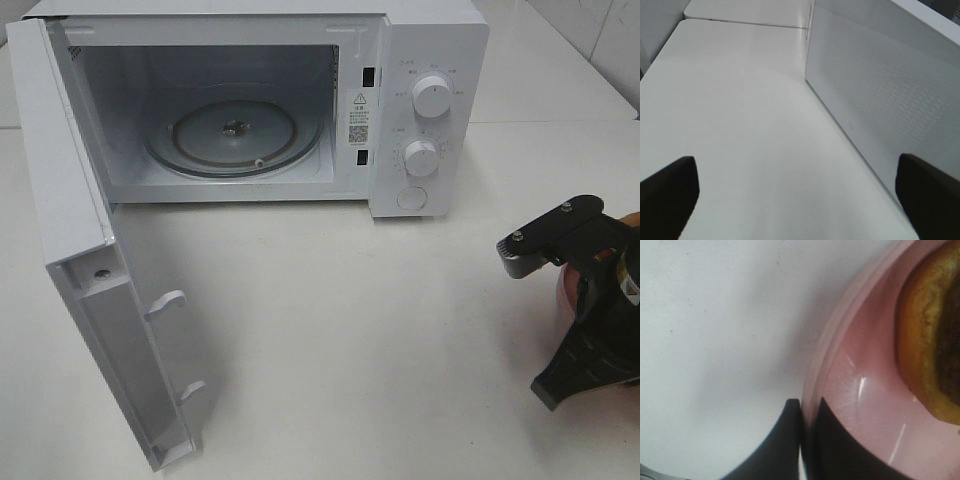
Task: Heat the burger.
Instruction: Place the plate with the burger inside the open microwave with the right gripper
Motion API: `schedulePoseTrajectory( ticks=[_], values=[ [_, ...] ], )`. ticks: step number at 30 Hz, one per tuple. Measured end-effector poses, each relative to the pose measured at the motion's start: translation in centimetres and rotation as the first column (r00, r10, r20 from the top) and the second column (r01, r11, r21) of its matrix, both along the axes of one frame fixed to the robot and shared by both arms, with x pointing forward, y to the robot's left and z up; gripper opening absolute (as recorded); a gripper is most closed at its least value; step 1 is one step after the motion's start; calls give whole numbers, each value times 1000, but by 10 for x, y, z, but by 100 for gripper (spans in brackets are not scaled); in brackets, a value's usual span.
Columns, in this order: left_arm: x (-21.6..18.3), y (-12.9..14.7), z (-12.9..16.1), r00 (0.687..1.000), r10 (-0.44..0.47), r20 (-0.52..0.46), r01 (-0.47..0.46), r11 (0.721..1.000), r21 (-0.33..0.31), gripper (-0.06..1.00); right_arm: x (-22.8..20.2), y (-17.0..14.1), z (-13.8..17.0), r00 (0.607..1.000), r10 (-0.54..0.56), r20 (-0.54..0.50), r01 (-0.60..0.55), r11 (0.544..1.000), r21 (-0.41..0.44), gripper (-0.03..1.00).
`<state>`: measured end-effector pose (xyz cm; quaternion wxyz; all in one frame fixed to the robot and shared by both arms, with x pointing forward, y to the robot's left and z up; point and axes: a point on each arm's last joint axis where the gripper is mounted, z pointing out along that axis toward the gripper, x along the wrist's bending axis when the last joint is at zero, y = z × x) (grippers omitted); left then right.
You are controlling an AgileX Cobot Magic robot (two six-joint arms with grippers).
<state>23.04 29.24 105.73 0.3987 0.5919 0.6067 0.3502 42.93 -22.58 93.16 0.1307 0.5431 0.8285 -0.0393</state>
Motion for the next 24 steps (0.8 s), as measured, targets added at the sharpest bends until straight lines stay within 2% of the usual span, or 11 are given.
schedulePoseTrajectory(
  ticks=[4, 12, 24],
  values=[
    [0, 0, 0, 1000, 0, 0, 0, 1000, 0, 99, -4, 7, 2, 999, 48, 18, -47, 997, -54, 3],
    [0, 0, 0, 1000, 0, 0, 0, 1000, 0, 99, -7, 12, 4, 995, 79, 58, -70, 988, -135, 3],
    [0, 0, 0, 1000, 0, 0, 0, 1000, 0, 99, -15, 27, 5, 985, 159, 67, -147, 976, -161, 3]
  ],
)
